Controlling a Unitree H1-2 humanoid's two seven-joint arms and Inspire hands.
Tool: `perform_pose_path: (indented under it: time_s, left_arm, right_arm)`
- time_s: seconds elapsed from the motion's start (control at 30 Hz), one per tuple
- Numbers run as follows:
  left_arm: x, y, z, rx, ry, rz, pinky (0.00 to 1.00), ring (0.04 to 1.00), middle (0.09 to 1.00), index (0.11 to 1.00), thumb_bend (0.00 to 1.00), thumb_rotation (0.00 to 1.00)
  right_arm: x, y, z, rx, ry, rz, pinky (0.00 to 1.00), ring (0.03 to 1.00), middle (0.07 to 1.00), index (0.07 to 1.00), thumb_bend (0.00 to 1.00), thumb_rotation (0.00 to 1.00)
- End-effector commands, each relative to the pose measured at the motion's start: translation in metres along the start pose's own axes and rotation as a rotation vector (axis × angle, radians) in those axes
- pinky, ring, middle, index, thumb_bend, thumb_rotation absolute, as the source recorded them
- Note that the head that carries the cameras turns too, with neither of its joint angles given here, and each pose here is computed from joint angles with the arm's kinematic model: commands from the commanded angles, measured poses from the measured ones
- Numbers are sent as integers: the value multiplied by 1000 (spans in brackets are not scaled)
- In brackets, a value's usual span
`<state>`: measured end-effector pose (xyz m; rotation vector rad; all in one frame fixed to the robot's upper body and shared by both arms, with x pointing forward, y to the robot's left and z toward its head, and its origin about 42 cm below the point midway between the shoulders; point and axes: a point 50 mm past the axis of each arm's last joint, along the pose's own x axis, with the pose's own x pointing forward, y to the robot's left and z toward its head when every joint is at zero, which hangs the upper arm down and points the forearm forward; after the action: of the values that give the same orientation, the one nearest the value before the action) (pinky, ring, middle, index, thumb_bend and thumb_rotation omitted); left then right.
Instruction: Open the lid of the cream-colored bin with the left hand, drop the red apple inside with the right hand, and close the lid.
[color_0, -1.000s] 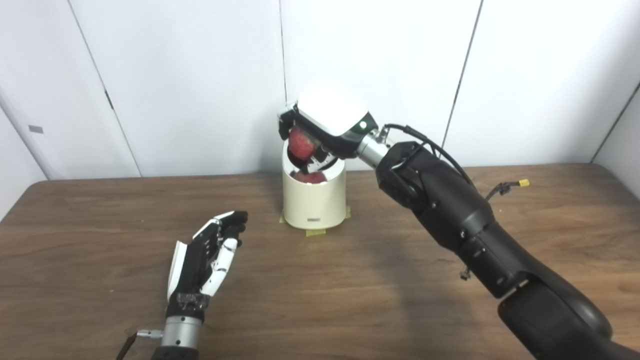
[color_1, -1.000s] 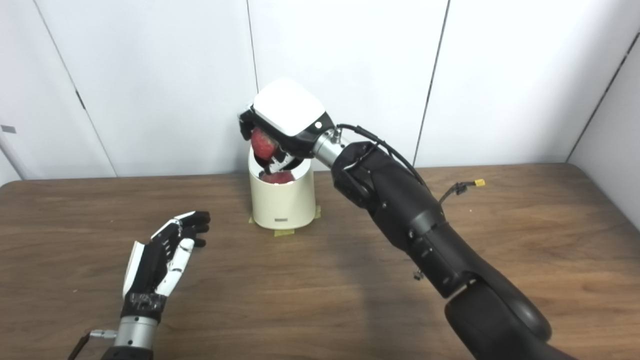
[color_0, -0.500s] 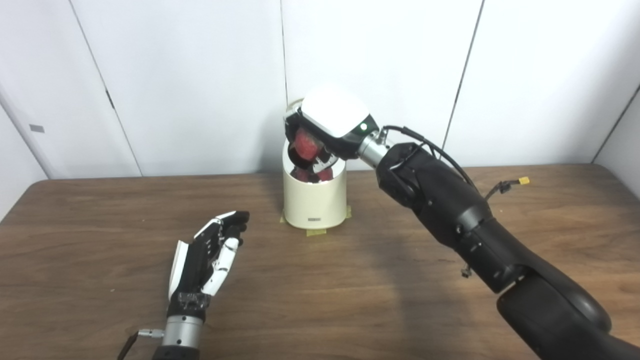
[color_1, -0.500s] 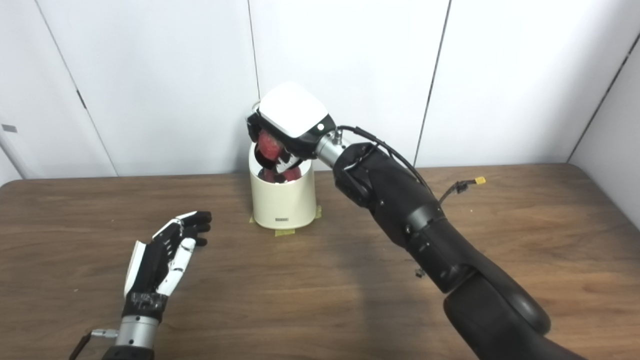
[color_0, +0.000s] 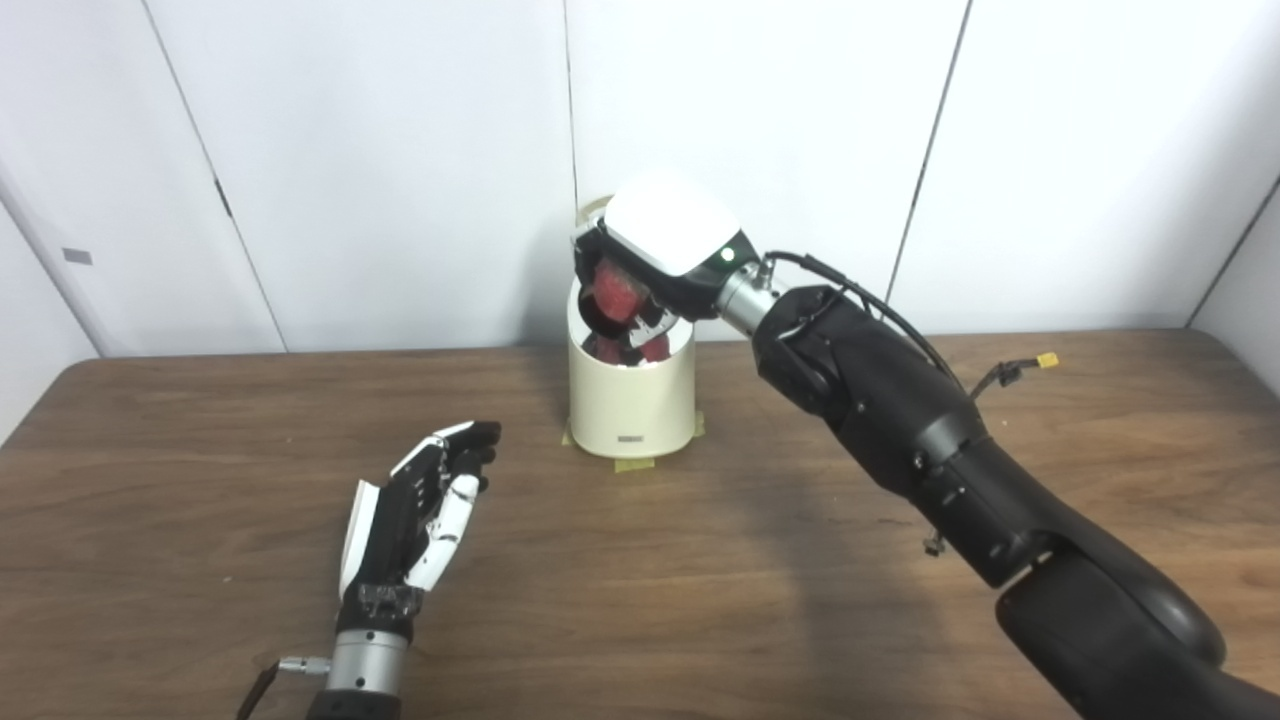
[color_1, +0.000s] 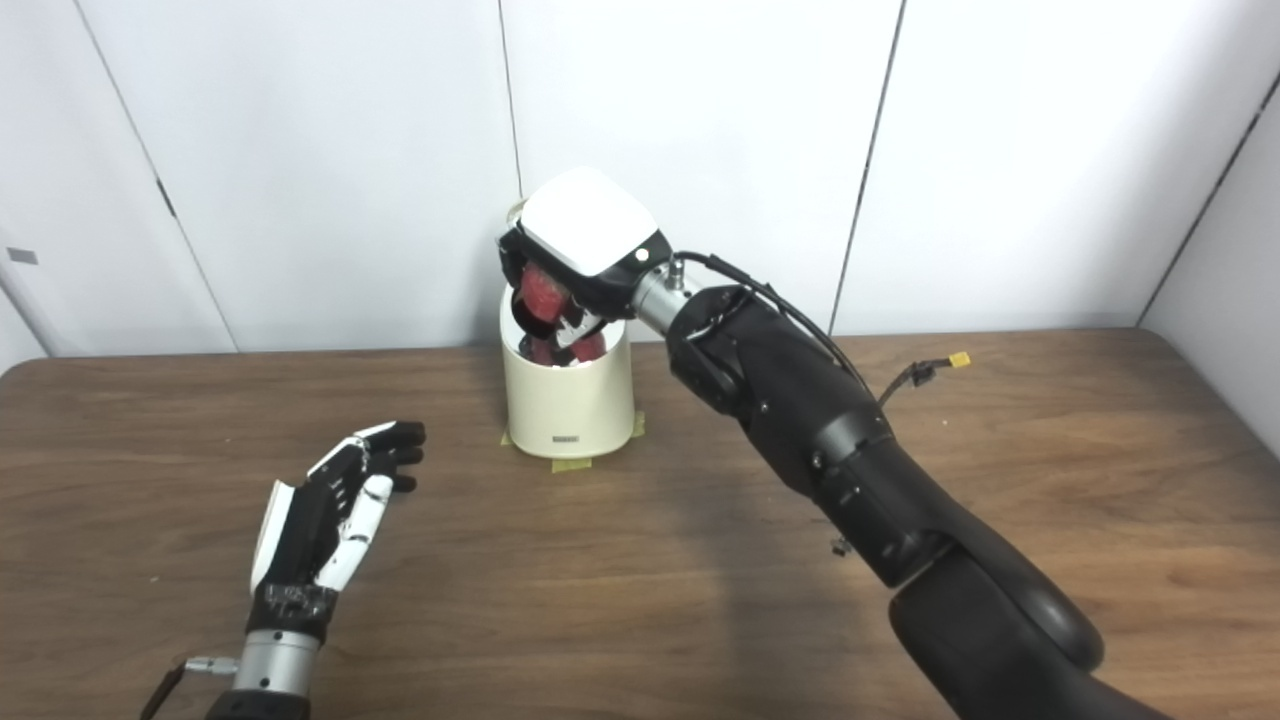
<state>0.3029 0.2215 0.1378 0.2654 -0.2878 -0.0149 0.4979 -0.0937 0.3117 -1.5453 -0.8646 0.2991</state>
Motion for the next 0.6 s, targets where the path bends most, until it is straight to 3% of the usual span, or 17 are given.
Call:
perform_pose_path:
  time_s: [0.0,0.2,0.23,0.3,0.57]
  left_arm:
    - [5,-2,7,1,-38,7,658,745,762,732,296,730]
    - [5,-1,6,7,-40,2,651,738,762,736,302,739]
    - [5,-1,6,7,-39,1,653,740,764,737,297,740]
    - [5,-1,6,7,-40,0,655,741,764,736,290,737]
    - [5,-1,6,6,-41,-5,651,739,762,734,292,711]
  right_arm:
    - [8,-26,-12,-41,26,-42,409,486,591,471,520,93]
    - [7,-26,-10,-55,32,-39,403,506,655,487,524,131]
    - [6,-26,-10,-57,32,-40,402,505,659,531,806,68]
    - [6,-27,-10,-60,32,-41,397,504,664,558,950,35]
    - [6,-27,-9,-77,34,-65,373,488,698,619,999,24]
